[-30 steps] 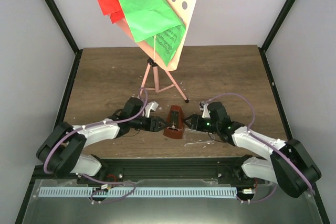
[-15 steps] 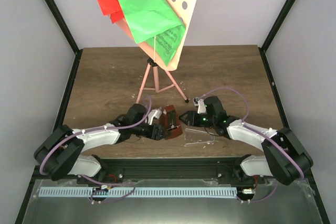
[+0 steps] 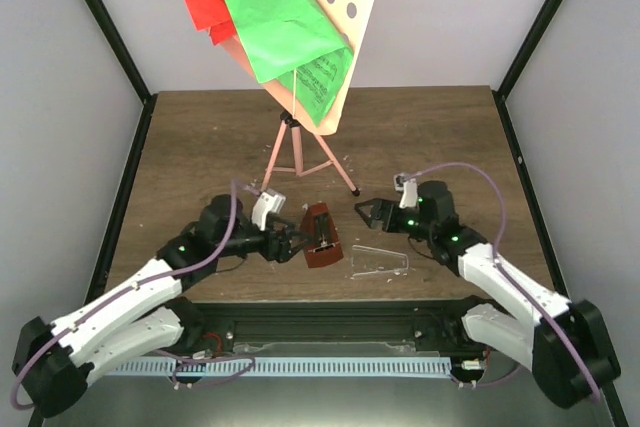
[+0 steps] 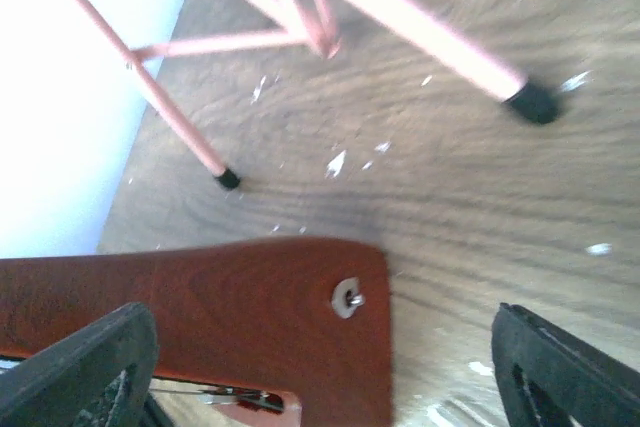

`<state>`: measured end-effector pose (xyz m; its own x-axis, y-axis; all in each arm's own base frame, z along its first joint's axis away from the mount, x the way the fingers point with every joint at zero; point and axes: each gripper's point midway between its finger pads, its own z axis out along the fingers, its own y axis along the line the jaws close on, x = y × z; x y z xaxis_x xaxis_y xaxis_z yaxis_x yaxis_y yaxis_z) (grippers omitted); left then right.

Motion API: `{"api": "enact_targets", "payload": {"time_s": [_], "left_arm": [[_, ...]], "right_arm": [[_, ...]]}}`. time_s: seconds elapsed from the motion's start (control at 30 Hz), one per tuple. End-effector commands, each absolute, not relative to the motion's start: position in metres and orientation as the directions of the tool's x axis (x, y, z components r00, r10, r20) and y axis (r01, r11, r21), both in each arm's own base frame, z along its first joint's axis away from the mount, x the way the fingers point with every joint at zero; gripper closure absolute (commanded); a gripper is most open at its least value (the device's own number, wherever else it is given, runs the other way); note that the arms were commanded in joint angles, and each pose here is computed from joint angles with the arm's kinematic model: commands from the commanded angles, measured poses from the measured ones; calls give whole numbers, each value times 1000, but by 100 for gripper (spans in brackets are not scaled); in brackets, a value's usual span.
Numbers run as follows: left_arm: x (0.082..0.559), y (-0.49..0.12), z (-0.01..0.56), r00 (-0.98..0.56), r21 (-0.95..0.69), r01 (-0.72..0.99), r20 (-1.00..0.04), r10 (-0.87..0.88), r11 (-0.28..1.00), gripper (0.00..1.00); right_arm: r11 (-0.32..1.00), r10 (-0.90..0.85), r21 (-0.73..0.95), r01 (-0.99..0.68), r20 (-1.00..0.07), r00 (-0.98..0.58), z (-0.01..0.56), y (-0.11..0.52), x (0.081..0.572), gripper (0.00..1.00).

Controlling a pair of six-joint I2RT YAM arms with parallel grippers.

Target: Pack up the instrument practice props

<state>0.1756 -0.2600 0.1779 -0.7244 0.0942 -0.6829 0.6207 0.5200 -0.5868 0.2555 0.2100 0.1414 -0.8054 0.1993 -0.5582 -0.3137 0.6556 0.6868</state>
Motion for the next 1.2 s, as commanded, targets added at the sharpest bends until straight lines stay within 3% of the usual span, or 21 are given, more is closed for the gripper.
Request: {"api": "enact_targets", "payload": {"time_s": [0.0,0.07,0.2,0.4,0.67,1.07,1.17], "left_arm": [[167,-258,213,-661,-540,687,-742,109,486,20],[149,-274,230,-654,-572,731,-742,145,372,21],[118,-314,252,-594,-536,800,-772,229,270,24],[109,-365,203,-494,-351,867,-706,508,354,30],[131,-403,134,-446,-207,892,-556,702,403,38],[138,-408,60,-358,-112,932,-412,838,343,48],[142,-403,46,-347,-78,936,-383,856,344,55]], "right_arm": [[742,272,636,-212,-575,-772,139,163,256,4],[760,297,621,-190,-592,-749,142,146,256,0],[795,329,592,-132,-604,-726,138,116,256,0],[776,392,629,-55,-548,-739,128,98,255,0],[806,427,592,9,-571,-702,130,80,253,0],[752,453,659,-24,-542,-708,137,92,246,0],[737,459,676,-21,-522,-719,132,95,245,0]]}}
